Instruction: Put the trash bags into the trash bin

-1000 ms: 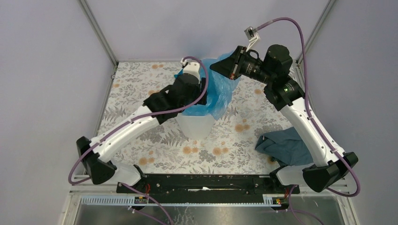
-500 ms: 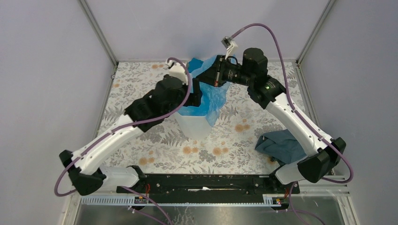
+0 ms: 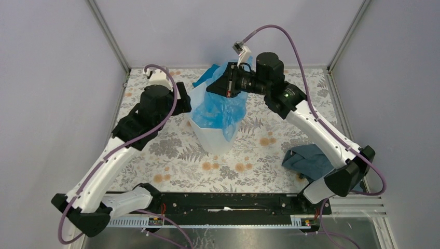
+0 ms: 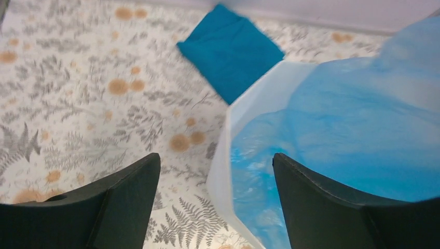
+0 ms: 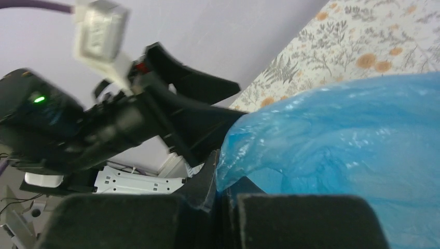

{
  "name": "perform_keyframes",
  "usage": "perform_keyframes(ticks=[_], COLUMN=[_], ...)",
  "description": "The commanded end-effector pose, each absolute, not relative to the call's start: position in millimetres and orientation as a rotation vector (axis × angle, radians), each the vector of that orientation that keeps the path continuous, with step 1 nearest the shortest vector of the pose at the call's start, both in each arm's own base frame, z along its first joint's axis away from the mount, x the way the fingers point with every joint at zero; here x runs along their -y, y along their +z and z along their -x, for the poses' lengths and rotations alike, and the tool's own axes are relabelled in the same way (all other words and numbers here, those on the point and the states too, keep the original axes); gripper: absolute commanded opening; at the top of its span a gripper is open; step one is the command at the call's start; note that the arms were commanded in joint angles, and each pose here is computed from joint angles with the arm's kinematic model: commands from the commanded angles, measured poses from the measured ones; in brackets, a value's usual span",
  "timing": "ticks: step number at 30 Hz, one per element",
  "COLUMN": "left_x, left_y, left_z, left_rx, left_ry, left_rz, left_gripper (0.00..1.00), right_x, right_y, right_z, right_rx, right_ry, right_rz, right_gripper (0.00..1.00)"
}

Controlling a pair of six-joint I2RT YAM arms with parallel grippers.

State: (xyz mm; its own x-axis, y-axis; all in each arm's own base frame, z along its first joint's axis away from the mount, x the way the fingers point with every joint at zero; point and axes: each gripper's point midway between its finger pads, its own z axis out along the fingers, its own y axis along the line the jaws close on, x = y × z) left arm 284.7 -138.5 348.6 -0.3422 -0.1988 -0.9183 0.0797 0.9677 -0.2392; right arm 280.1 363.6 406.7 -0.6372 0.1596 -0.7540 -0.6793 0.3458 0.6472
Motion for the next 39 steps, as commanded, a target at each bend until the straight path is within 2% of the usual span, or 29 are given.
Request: perform_keyframes(ticks=[1, 7, 12, 16, 19, 23, 27, 29, 32, 36, 39], left_x=[148, 183, 221, 225, 227, 209, 182, 174, 189, 243, 261], left_y=[324, 308, 282, 279, 286, 303, 341, 361, 388, 410, 409], left_z=[-294, -290, -282, -277, -274, -276, -273, -268, -250, -212, -201], left_rx=[-1.963, -2.002, -2.116, -2.104, -2.087, -2.076, -1.991, -1.945, -1.875, -1.773, -1.749], left_ry=[-0.440, -0.652, -0.860, -0.920, -0.943, -0.812, -0.688, -0.677, -0.834, -1.283, -1.368], left_rz=[0.085, 0.030, -0.008, 0.015, -0.012, -0.028, -0.018, -0.008, -0.070, -0.270, -0.302], left_gripper=[0.79, 0.53, 0.39, 0.38, 0.44, 0.66, 0.82, 0.87, 0.91, 0.93, 0.93], right_x=[-377, -381, -381, -375, -372, -368, -363, -360, -357, -356, -356], right_y=[394, 376, 361, 356, 358, 359, 361, 365, 372, 382, 385], right_z=[-274, -270, -279, -286, -289, -290, -290, -289, -289, -291, -292], right_rx=[-1.910, -1.967, -2.008, -2.024, -2.013, -2.012, -2.007, -1.996, -1.973, -1.940, -1.932], right_ry=[1.408, 1.368, 1.302, 1.225, 1.199, 1.178, 1.159, 1.159, 1.167, 1.184, 1.197], right_rz=[0.471, 0.492, 0.495, 0.480, 0.469, 0.454, 0.422, 0.409, 0.377, 0.333, 0.304], right_gripper=[0.00, 0.00, 0.00, 0.00, 0.00, 0.04, 0.06, 0.07, 0.08, 0.08, 0.08])
